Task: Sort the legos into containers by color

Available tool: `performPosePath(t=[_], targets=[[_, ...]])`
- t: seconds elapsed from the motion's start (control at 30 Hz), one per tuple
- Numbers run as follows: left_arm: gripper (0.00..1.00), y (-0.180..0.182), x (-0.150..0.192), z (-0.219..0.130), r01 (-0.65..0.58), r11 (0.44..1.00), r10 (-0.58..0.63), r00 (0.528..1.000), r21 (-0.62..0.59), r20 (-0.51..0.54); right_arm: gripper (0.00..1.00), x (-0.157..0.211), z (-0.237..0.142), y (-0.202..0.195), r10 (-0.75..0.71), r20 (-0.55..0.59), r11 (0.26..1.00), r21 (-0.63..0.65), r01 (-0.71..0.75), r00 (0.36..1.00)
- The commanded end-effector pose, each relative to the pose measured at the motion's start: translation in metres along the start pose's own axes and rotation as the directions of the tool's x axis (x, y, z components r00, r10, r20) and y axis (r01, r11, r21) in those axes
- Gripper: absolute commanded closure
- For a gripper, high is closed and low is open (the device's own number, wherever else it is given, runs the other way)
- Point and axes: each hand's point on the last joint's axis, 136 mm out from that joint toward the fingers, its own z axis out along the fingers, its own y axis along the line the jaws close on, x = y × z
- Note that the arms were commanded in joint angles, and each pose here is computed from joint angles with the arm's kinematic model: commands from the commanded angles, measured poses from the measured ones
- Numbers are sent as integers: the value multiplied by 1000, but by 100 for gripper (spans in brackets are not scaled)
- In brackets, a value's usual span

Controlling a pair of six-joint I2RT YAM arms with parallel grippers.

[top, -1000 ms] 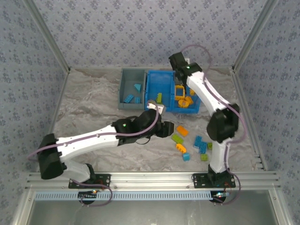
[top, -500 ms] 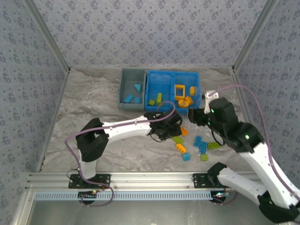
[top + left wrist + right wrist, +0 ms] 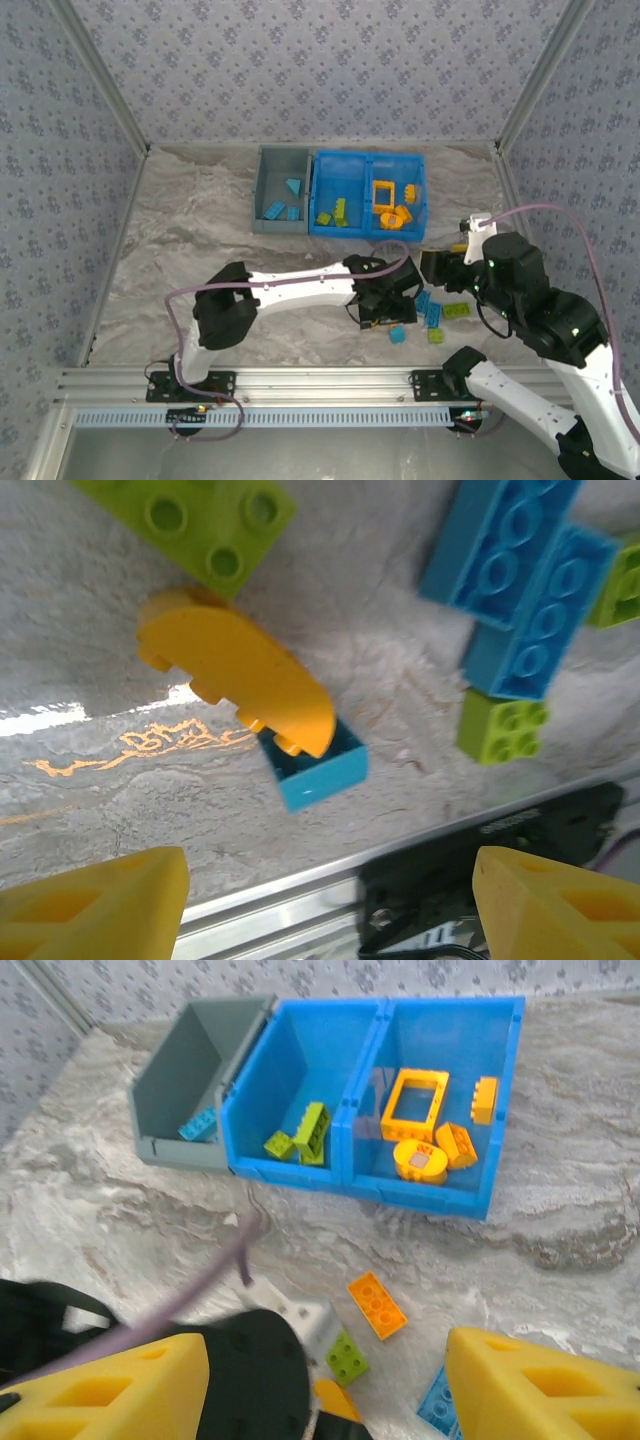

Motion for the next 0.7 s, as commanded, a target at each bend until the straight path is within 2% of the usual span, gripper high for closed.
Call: performPosePath(t=[0.0, 0.17, 0.67], targets=[[24, -2, 7, 6, -5, 1000, 4, 999, -26, -52, 33, -14, -18, 5, 5, 46, 999, -32, -4, 999], [25, -15, 10, 25, 15, 1000, -17, 996, -20, -87, 33, -13, -25, -2, 18, 60, 1000, -6, -18, 998], [36, 0, 15, 55, 79, 990, -92, 990, -114, -112, 33, -12, -18, -4, 18, 61, 1000, 6, -19, 998]])
